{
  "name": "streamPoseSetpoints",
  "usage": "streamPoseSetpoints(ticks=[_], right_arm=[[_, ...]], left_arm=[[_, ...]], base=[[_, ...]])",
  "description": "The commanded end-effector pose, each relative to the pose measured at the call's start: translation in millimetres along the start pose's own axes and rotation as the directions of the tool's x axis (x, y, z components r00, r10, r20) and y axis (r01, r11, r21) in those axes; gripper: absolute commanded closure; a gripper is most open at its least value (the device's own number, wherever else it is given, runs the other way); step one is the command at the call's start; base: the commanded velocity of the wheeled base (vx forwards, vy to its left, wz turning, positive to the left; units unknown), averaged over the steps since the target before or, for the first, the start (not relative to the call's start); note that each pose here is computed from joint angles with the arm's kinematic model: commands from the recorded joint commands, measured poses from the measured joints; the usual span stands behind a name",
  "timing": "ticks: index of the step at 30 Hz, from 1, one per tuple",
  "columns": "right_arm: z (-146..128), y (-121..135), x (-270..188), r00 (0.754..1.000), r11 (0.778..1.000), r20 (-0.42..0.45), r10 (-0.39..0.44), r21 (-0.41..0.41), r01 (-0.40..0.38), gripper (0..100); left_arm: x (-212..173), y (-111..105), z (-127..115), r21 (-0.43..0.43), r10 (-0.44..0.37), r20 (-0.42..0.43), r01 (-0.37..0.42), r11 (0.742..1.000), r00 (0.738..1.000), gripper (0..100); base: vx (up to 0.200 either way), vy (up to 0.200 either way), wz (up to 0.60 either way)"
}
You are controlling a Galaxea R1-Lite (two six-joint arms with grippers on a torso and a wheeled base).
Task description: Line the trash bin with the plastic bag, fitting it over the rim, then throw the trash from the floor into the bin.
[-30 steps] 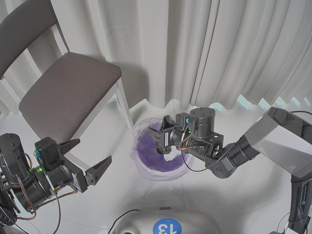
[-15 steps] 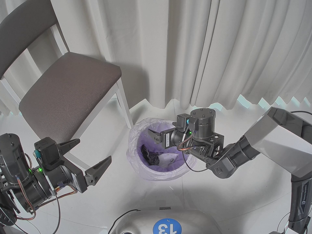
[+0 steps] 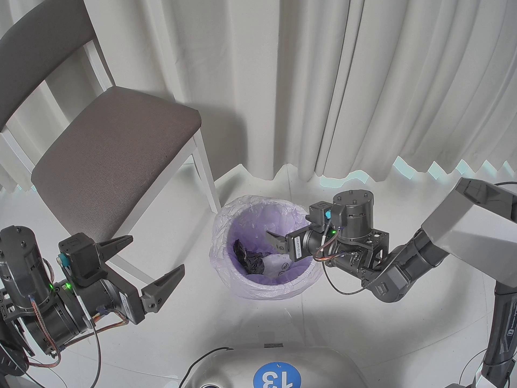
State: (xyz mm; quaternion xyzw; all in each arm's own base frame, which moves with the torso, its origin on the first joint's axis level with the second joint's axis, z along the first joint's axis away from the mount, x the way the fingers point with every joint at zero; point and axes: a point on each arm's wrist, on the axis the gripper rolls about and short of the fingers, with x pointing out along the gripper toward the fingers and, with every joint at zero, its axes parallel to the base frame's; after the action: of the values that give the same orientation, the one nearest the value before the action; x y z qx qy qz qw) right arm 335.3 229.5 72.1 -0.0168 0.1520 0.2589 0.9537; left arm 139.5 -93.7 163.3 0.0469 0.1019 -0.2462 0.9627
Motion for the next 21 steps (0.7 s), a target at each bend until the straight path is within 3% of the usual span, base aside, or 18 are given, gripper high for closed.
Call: streamPoseSetpoints(ticks=[1, 7, 11, 15, 21], right_arm=[[7.6, -9.9, -15.7, 1.000, 1.000, 0.006, -0.025, -0.011, 0.025, 0], [-1.1, -39.7, -38.6, 0.994, 0.990, -0.045, -0.100, -0.107, 0.095, 0], [-25.3, -63.8, -50.0, 0.978, 0.965, -0.133, -0.160, -0.230, 0.126, 0], [-40.7, -79.0, -53.2, 0.965, 0.943, -0.185, -0.188, -0.310, 0.124, 0], [-67.2, -88.3, -36.3, 0.959, 0.925, -0.211, -0.191, -0.366, 0.103, 0]], left_arm=[[1.0, -0.1, -1.2, 0.001, 0.000, -0.006, 0.000, 1.000, 1.000, 0], [-0.7, 0.1, 0.6, -0.003, -0.001, 0.023, 0.001, 1.000, 1.000, 0], [1.7, -0.2, -1.0, -0.002, -0.001, 0.018, 0.001, 1.000, 1.000, 0], [1.5, -0.2, -3.2, -0.001, -0.001, 0.011, 0.001, 1.000, 1.000, 0], [3.1, 0.3, -3.8, -0.002, 0.002, 0.004, -0.002, 1.000, 1.000, 0]], base=[[0.000, 0.000, 0.00], [0.000, 0.000, 0.00], [0.000, 0.000, 0.00], [0.000, 0.000, 0.00], [0.000, 0.000, 0.00]])
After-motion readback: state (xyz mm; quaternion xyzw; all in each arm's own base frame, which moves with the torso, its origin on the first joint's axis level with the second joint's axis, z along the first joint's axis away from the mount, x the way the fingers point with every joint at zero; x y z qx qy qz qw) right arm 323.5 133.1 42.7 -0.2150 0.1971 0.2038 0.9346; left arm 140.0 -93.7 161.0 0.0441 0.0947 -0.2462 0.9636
